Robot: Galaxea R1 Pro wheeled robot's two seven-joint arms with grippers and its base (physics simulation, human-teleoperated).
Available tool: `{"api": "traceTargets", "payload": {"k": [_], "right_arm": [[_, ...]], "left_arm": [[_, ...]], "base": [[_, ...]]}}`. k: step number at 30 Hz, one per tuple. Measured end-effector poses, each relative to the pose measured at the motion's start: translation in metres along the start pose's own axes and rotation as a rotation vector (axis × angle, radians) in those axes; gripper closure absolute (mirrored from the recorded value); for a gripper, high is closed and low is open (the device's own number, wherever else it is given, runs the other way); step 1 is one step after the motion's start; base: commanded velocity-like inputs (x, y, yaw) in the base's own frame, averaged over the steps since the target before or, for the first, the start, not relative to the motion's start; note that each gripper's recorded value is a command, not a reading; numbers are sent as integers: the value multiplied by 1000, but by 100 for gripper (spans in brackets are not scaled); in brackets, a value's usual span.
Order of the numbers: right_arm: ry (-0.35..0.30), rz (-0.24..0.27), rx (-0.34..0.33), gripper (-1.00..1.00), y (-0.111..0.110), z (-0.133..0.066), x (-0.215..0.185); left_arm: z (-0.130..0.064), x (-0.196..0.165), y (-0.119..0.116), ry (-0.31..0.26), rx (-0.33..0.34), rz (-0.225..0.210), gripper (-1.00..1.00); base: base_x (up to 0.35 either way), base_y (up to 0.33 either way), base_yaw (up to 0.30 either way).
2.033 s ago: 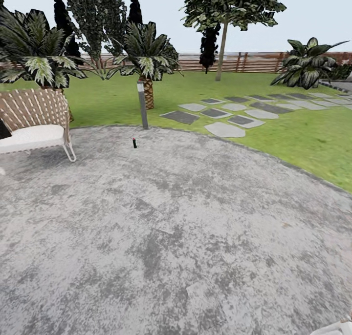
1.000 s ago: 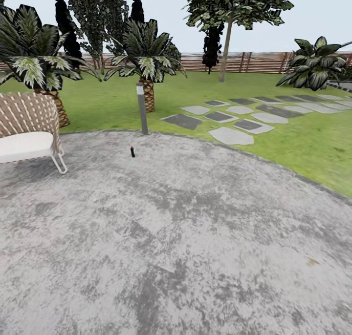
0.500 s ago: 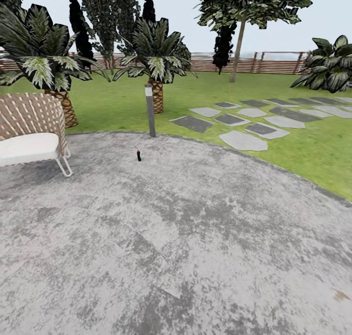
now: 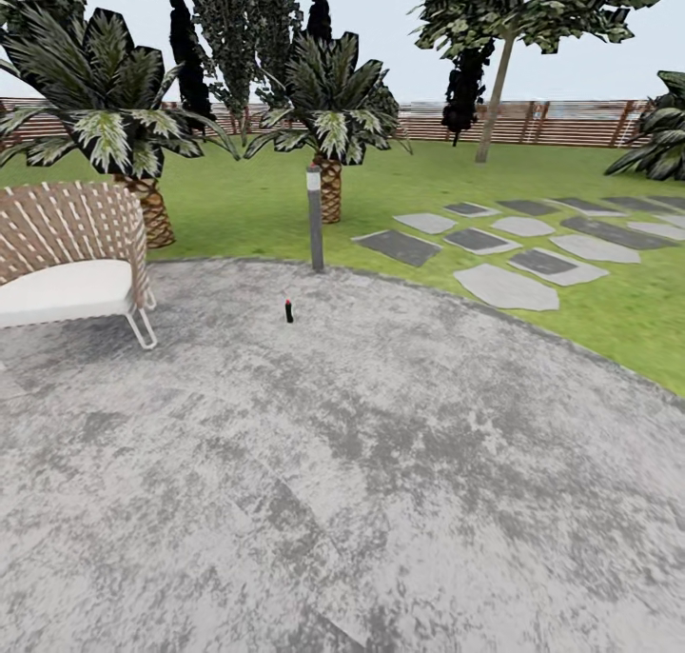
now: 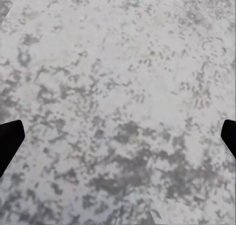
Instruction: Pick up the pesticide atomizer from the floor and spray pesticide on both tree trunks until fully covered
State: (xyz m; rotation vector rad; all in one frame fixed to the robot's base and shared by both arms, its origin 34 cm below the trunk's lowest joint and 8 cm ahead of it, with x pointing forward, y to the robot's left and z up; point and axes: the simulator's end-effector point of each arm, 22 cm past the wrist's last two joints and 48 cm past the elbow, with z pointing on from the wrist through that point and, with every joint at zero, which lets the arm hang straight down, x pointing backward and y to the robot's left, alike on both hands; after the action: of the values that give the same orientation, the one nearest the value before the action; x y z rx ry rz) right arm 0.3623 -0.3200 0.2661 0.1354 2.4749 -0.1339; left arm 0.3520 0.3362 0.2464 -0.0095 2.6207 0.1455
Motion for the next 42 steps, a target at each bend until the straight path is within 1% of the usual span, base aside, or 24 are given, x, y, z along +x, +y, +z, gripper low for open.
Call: {"api": "traceTargets", "payload": {"k": [23,24,26,29,30,35,38,42], "right_arm": [[0,-3,-3,-100,1,0,0],[0,-3,-3,-100,1,0,0],[15,1,-16,-100,9,-2,7],[16,1,-15,-100,9,-2,7],[21,6,-18,-100,13,-2,9],[36,29,-36,-100,32,-7,21],[47,41,-45,-100,42,-10,28],[46,41,-27,-100,32,-12,32]], "left_arm": [[0,0,0,0,0,0,-100],[0,0,0,0,0,0,-100],[0,-5,0,-14,0,2,-100],[1,-13,0,-32,-3,3,-100],[1,-15,1,-39,-5,5,-100],[-2,-5,1,-36,0,4,-100],[-2,-9,2,-53,1,3,-100],[-1,-21,-1,-85,2,2,-100]], "base": [[339,0,0],[0,0,0],[0,0,0],[0,0,0],[0,0,0],[0,0,0],[0,0,0],[0,0,0]]}}
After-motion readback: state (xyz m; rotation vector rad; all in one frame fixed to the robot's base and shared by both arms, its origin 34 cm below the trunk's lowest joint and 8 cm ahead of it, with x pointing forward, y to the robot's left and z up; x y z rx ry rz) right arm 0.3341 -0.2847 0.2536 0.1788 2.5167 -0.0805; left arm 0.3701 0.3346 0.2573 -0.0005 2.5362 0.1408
